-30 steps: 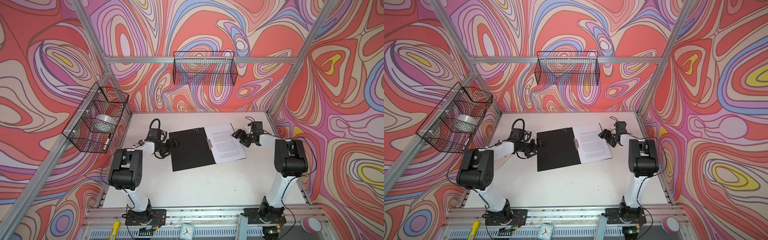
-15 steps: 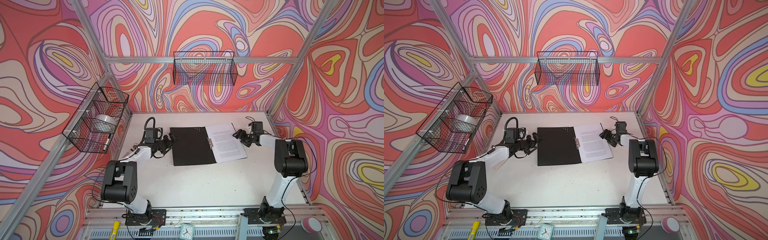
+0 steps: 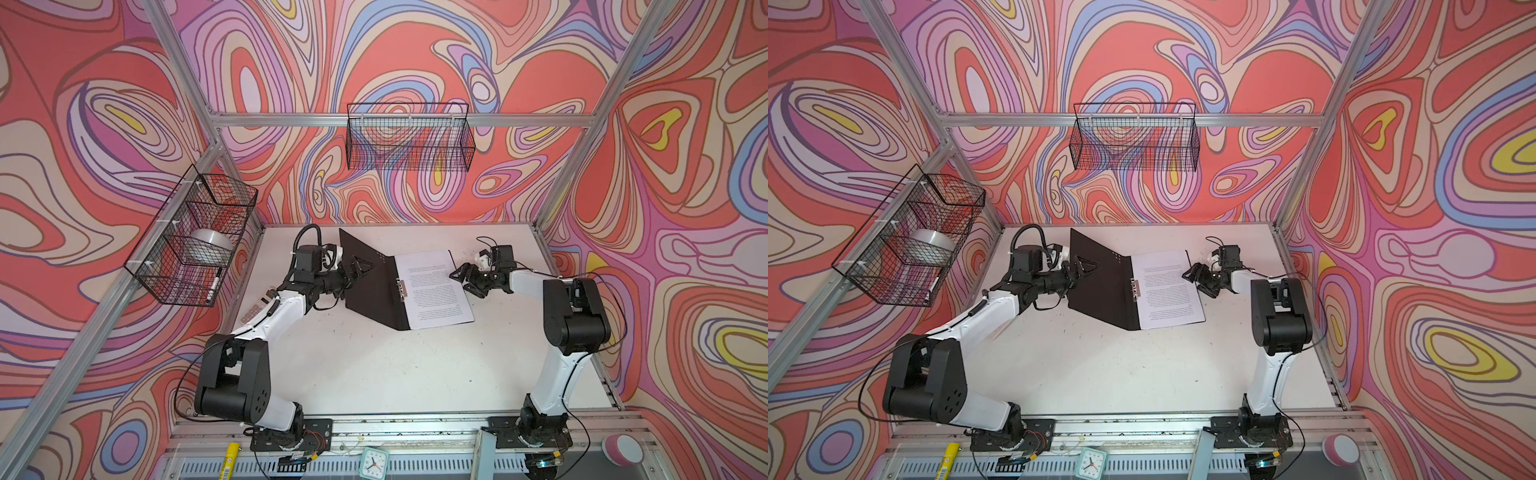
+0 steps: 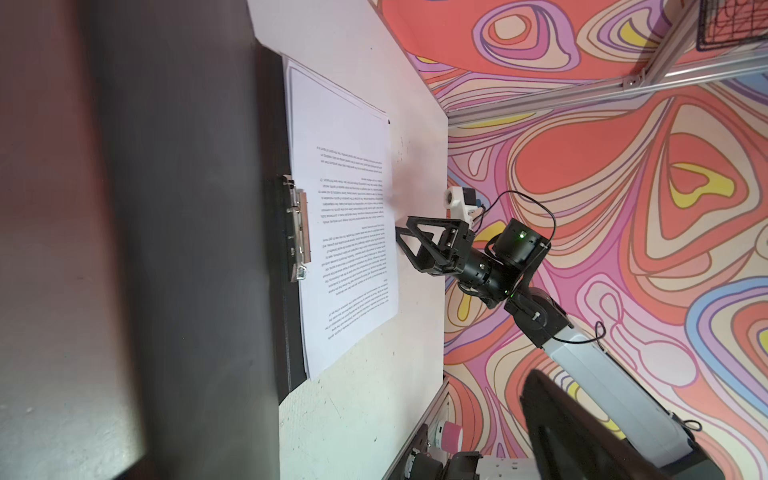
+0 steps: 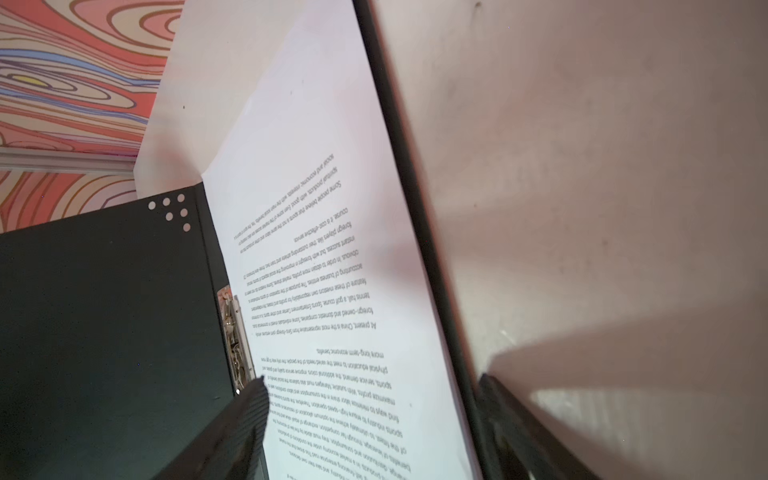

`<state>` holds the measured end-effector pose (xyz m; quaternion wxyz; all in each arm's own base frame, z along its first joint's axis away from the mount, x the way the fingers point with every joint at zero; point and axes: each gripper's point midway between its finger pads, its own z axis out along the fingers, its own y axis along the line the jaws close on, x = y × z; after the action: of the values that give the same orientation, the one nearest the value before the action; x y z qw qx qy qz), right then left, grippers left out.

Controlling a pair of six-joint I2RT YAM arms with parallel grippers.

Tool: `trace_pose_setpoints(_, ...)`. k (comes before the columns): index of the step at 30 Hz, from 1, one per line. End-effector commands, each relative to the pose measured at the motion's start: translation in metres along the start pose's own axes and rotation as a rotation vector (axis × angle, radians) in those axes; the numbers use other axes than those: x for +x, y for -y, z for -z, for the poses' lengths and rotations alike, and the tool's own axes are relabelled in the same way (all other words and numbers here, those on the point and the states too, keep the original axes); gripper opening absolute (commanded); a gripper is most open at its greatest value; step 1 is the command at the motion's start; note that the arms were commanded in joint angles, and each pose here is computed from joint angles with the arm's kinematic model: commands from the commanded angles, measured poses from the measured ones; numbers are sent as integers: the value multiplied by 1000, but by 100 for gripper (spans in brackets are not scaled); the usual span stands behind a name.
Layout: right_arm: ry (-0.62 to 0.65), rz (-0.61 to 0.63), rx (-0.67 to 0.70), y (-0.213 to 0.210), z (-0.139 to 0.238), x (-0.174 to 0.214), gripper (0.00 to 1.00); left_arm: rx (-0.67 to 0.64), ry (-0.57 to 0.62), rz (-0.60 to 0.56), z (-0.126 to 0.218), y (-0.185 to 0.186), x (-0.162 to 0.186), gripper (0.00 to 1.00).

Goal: Put the files into the folder
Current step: 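Lift the black cover with the left gripper and fold it over the sheets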

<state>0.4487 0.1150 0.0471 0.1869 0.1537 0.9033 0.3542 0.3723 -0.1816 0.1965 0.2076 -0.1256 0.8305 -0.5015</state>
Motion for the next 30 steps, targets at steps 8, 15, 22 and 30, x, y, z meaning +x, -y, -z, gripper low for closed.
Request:
trace_pose_setpoints(8, -130, -39, 45, 3, -13, 66, 83, -17, 7, -143, 38, 40, 17, 100)
trace_pose_setpoints(15, -123, -48, 21, -22, -25, 96, 84, -23, -21, -172, 45, 43, 34, 100)
trace_pose_setpoints(22, -97, -24, -32, -51, -32, 104, 86, -24, -48, -217, 41, 54, 50, 100)
trace_pose_setpoints(30, 142, -24, 84, -45, 45, 38, 98, -32, -131, -283, 0, 65, 87, 100)
